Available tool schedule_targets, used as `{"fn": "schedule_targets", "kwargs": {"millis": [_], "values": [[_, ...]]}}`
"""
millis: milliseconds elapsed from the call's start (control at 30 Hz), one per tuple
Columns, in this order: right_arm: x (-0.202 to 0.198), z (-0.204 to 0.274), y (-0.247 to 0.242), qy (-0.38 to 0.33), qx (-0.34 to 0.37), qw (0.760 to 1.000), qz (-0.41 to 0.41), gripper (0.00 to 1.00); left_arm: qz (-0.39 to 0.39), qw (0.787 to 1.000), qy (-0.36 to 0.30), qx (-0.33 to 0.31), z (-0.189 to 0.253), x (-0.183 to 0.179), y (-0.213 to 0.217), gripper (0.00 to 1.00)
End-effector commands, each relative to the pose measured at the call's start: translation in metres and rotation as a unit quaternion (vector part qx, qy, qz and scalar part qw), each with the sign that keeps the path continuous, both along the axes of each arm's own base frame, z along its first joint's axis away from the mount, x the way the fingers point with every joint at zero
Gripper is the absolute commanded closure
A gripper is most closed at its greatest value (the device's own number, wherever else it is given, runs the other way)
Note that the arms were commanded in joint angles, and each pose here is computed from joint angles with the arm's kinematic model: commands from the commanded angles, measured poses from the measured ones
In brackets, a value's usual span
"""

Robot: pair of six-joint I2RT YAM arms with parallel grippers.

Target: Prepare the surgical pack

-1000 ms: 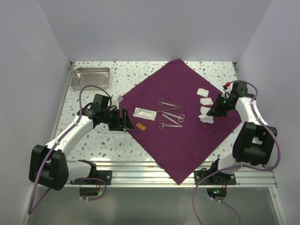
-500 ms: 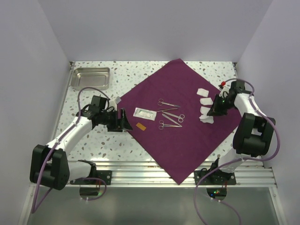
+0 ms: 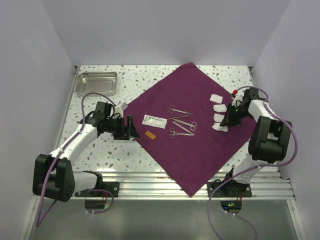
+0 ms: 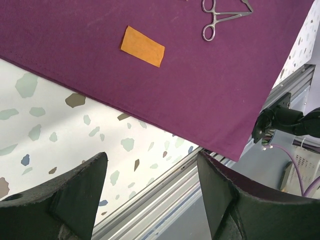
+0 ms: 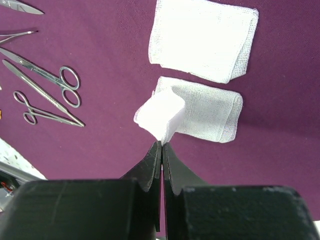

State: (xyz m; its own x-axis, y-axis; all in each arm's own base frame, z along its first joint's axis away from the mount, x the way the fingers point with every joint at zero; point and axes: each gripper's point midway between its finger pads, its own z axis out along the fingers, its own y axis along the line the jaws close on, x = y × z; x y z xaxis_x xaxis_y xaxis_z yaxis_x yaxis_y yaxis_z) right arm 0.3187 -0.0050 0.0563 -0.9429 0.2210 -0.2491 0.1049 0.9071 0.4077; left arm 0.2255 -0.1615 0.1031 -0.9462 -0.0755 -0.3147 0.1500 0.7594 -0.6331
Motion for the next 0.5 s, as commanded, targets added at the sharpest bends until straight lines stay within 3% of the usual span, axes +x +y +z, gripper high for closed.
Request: {"fn": "schedule_targets", "kwargs": {"millis": [0, 467], "values": [[0.0160, 0.0104, 0.0004, -0.037, 0.001, 0.999, 0.017, 1.00, -0.009, 1.000, -0.023, -0.010, 0.0055, 0.0089, -0.0003, 0.24], [0.0226, 0.0176, 0.0028, -0.048, -0.010, 0.998, 0.032, 1.00, -0.004, 1.000, -0.016, -0.016, 0.0016, 0.0120, 0.0008, 0.23]]}}
